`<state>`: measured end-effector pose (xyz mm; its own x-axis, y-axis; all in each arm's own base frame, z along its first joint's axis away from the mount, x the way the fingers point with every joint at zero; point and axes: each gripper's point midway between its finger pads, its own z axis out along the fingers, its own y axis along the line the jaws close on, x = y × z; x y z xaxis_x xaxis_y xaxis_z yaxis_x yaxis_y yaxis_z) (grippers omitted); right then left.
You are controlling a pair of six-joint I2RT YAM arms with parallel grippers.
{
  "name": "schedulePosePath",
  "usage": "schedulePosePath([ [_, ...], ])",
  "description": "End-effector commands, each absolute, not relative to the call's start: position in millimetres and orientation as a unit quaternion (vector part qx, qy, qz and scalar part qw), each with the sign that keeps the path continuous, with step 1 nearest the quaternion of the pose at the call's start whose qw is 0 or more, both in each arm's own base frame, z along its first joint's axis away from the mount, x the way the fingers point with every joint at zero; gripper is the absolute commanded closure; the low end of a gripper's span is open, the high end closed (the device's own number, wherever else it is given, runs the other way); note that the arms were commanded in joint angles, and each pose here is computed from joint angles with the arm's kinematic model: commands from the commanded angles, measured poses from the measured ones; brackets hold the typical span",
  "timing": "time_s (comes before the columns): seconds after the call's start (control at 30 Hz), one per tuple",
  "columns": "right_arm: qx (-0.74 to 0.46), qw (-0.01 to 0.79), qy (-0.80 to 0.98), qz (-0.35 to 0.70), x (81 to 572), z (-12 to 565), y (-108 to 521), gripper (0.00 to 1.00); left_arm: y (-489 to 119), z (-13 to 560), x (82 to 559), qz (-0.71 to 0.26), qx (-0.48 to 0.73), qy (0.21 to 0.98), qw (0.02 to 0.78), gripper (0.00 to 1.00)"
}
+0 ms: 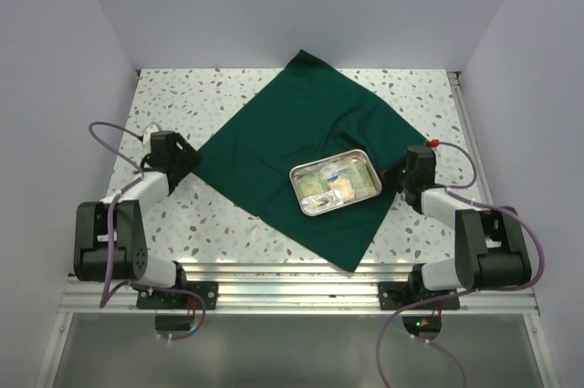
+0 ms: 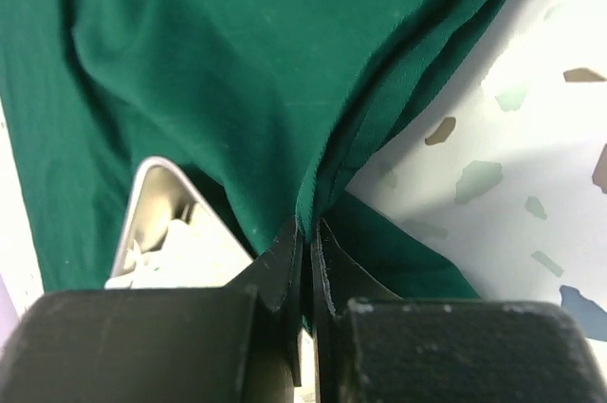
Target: Prepare the surgical pack
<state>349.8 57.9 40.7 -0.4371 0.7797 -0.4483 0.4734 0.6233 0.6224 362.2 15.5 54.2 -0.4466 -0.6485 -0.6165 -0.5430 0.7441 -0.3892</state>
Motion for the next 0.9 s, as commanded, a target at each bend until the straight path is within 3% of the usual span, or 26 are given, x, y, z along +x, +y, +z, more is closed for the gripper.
schedulePosePath([
  [0.0,0.376,0.392,0.819,0.183,350,52,48,1.0,22,65,386,-0.067,-0.361,0.827,0.425,0.28],
  [0.3,0.362,0.398,0.829,0.153,351,59,40,1.0,25,45,400,-0.051,-0.366,0.83,0.418,0.4],
  [0.4,0.368,0.397,0.833,0.118,355,63,28,0.98,24,37,404,-0.048,-0.365,0.834,0.412,0.5],
  [0.47,0.379,0.389,0.833,0.106,354,58,16,0.9,23,35,410,-0.05,-0.364,0.834,0.411,0.57],
  [0.53,0.384,0.38,0.834,0.117,354,55,14,0.86,22,33,414,-0.049,-0.361,0.835,0.412,0.71],
  [0.57,0.402,0.378,0.826,0.111,353,53,-1,0.72,23,31,417,-0.046,-0.361,0.836,0.41,0.75],
  [0.63,0.411,0.379,0.823,0.103,353,53,-11,0.56,25,30,421,-0.038,-0.361,0.836,0.411,0.88],
  [0.7,0.422,0.382,0.816,0.097,357,56,-24,0.46,29,28,425,-0.029,-0.363,0.837,0.409,1.0],
  [0.87,0.444,0.393,0.801,0.08,374,61,-43,0.44,40,34,433,-0.02,-0.373,0.83,0.414,1.0],
])
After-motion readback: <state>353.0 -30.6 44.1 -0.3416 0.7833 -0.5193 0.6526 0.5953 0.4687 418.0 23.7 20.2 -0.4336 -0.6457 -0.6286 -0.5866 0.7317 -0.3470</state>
